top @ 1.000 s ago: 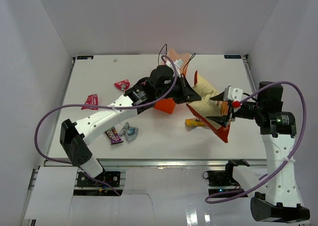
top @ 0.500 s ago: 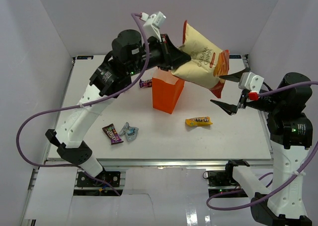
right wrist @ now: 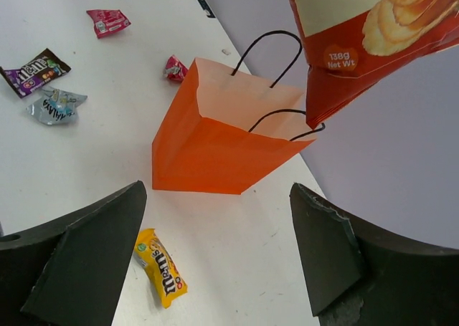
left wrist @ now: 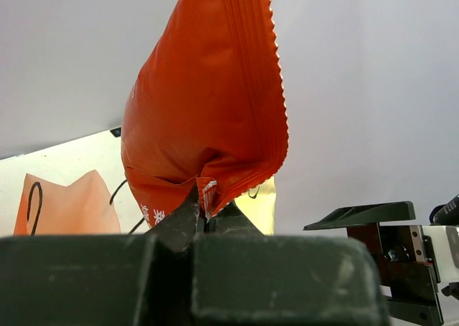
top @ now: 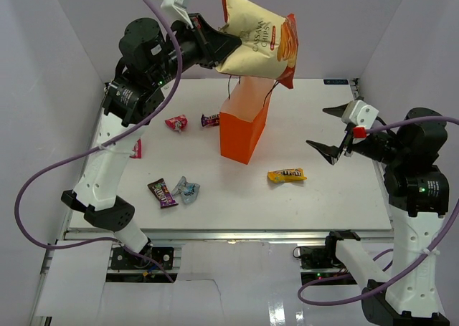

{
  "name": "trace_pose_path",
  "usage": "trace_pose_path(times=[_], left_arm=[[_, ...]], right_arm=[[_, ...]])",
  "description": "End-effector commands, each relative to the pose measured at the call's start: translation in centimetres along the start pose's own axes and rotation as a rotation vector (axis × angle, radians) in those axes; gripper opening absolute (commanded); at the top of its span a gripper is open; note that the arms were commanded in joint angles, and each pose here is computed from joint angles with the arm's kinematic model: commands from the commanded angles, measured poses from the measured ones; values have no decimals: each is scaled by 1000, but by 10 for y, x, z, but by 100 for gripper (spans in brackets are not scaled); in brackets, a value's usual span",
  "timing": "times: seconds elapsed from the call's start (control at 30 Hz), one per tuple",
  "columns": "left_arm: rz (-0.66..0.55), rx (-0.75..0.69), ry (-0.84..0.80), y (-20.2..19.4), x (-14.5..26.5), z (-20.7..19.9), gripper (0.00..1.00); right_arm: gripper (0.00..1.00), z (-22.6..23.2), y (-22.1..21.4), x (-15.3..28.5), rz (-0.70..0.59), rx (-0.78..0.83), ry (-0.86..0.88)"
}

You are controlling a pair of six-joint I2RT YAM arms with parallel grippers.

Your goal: Place the snacks into the paper bag

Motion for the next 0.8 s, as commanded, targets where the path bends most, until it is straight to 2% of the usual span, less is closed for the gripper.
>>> trace_pose_path(times=[0.0,0.33,0.77], left_arm=[[-118,-65,-61,35,17,-17,0],[-97,-173,78,29,19,19,0],[90,-223,153,-22,5,60,0]], right_arm=[[87,2,-10,0,31,-33,-15],[87,7,-38,-6,78,-91,-6],[87,13,-76,-11,158,-170,-9]])
Point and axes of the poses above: each gripper's point midway between its finger pads, its own x axis back along the fingers, its own z axis along the line the jaws close on, y = z × x, the point moved 5 cm from there along x, back along the fingers, and after that the axes turned 1 degree about -x, right-handed, at the moved point
